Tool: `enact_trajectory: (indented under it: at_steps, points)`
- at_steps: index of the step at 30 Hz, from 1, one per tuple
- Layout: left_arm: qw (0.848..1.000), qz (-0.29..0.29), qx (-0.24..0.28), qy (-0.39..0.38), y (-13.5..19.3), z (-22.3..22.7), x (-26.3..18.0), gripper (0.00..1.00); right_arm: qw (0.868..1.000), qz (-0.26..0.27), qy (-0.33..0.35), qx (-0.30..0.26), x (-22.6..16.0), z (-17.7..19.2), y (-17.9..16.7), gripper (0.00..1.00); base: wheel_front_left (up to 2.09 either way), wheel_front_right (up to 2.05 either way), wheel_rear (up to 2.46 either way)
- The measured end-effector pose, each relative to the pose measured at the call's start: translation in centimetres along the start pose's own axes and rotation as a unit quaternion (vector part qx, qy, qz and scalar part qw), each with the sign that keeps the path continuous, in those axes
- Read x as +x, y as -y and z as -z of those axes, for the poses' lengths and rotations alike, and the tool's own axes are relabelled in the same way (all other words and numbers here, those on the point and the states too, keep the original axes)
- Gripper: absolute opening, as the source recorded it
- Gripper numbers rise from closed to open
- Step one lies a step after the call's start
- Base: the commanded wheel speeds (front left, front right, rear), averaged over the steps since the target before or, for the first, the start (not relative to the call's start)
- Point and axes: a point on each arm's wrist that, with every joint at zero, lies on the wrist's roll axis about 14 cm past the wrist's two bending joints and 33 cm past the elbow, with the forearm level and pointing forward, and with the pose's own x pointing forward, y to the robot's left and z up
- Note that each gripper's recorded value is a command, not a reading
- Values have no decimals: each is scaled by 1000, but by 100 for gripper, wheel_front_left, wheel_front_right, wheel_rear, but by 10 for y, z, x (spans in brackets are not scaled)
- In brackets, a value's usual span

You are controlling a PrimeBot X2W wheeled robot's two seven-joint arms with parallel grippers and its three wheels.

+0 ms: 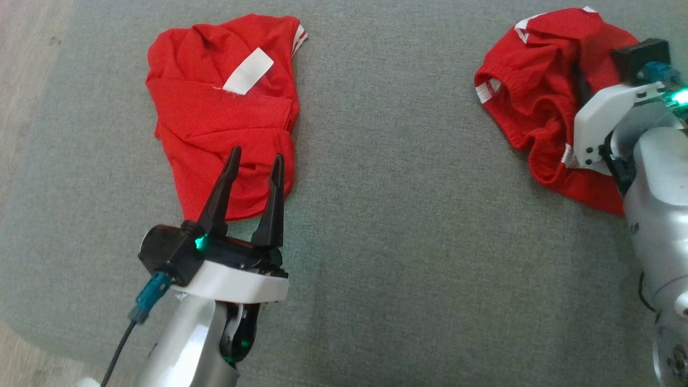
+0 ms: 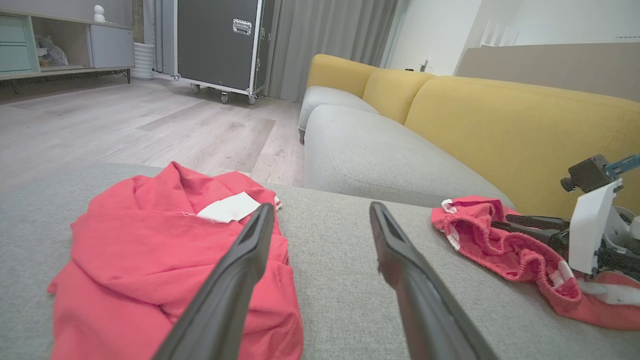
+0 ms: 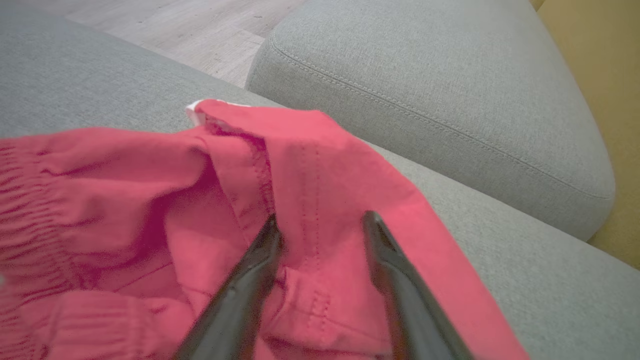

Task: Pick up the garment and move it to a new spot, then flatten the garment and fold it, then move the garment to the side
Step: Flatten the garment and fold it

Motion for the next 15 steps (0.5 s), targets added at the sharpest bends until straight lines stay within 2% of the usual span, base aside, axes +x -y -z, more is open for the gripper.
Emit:
enact_trajectory:
  at_steps: [9, 15]
  points:
    - [1000, 9, -4, 2, 6, -1, 3, 100, 999, 23, 42, 21, -7, -26, 23, 0, 0, 0, 0]
    - [1000, 18, -8, 1, 12, 2, 7, 100, 993, 76, 71, 56, -15, -47, 75, 0, 0, 0, 0]
